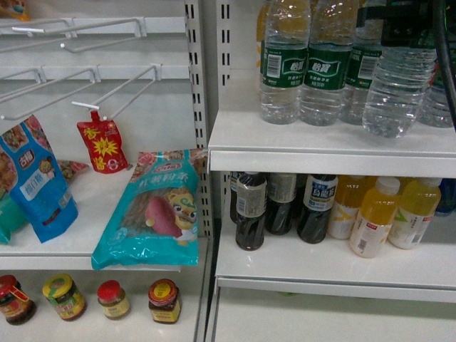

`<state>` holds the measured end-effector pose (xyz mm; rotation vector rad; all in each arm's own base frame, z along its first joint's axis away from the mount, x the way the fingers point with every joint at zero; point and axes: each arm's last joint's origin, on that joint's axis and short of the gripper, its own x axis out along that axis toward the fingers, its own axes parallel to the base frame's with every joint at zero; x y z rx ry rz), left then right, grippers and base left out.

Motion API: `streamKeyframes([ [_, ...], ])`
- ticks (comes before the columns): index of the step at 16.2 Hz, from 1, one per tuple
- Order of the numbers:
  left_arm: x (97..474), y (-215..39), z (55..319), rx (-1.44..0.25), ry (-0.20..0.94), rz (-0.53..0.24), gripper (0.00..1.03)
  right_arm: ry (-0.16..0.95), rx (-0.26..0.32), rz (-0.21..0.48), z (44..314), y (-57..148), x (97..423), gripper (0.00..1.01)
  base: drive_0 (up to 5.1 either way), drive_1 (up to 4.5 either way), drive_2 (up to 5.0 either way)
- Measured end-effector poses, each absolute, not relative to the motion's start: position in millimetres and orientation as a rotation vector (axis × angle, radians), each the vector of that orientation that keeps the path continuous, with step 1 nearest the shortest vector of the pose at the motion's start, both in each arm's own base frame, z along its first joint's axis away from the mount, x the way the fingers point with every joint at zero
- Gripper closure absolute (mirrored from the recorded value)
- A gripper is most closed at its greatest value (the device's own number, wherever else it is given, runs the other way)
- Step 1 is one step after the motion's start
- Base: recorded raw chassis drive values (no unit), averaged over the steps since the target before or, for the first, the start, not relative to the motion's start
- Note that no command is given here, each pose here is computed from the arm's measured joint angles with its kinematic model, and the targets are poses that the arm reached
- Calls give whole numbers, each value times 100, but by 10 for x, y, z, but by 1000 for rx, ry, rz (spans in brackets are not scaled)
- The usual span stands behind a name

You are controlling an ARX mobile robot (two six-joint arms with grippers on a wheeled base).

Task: Move water from second to third shelf

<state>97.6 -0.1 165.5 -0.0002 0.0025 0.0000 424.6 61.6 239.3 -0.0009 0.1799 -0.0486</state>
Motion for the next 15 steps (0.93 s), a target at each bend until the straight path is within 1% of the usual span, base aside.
streamKeyframes([
  [3,976,-1,1655,0,2,0,5,187,18,-76,2328,611,4247,59,0,0,0],
  [6,976,-1,1655,0,2,0,5,205,22,-88,2228,598,4213,59,0,0,0],
  [10,976,-1,1655,0,2,0,5,186,39,-89,2189,602,4241,59,0,0,0],
  [12,976,-1,1655,0,2,0,5,176,39,-89,2183,610,4282,59,0,0,0],
  [15,976,-1,1655,0,2,0,5,174,22,-86,2176,623,4310,59,0,0,0],
])
